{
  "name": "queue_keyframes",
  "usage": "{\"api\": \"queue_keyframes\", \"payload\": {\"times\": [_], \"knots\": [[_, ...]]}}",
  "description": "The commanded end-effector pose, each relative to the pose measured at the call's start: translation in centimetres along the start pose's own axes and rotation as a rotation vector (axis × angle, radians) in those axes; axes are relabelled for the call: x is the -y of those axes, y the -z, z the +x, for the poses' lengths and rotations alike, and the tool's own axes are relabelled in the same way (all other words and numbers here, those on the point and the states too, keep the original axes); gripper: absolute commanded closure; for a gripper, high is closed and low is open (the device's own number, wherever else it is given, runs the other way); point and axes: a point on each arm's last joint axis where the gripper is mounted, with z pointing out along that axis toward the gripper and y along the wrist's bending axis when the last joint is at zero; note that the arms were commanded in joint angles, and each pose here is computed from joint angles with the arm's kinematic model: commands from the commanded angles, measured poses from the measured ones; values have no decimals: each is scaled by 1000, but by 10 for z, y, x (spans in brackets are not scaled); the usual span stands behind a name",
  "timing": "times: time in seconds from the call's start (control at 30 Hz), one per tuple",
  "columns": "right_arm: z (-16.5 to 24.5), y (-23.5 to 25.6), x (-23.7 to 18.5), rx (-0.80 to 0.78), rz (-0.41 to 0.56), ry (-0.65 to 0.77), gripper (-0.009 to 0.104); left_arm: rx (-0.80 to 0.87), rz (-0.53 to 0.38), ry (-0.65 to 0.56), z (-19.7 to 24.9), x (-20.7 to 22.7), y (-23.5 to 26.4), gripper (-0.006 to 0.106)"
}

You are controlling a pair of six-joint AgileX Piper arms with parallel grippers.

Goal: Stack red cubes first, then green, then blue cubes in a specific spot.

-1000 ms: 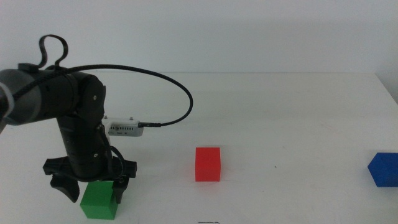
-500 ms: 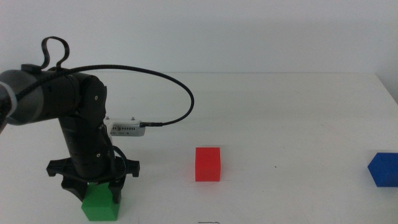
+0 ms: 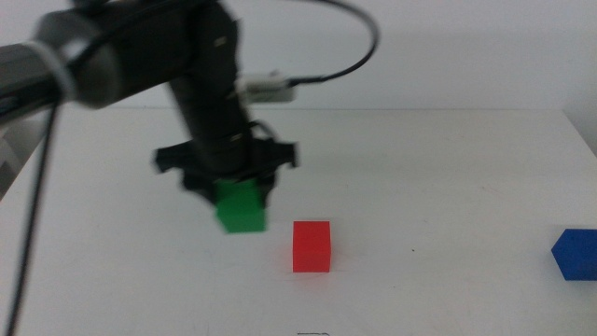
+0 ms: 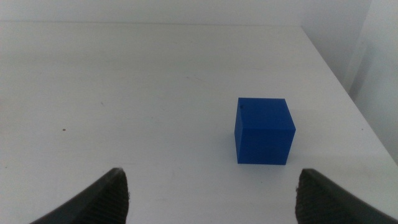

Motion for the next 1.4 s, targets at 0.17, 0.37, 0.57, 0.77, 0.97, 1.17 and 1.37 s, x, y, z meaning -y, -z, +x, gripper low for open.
{"api": "queue_keyframes", "payload": {"times": [0.17, 0.37, 0.57, 0.77, 0.97, 1.17, 1.37], "knots": [[-13, 4, 0, 118, 7, 14, 17, 22, 45, -1, -5, 57, 20, 96], [-13, 4, 0, 118, 7, 14, 17, 16, 43, -22, -1, 72, 14, 88], [-13, 4, 0, 118, 7, 14, 17, 0, 31, -20, -2, 73, 5, 86], [-13, 4, 0, 118, 7, 14, 17, -13, 21, -21, -5, 75, -6, 86], [-13, 4, 0, 118, 7, 14, 17, -2, 29, -21, -8, 78, -14, 86], [-13, 4, 0, 118, 7, 14, 17, -6, 26, -21, -10, 80, -20, 86], [-13, 4, 0, 118, 7, 14, 17, 21, 79, -29, -12, 85, -22, 86]]}}
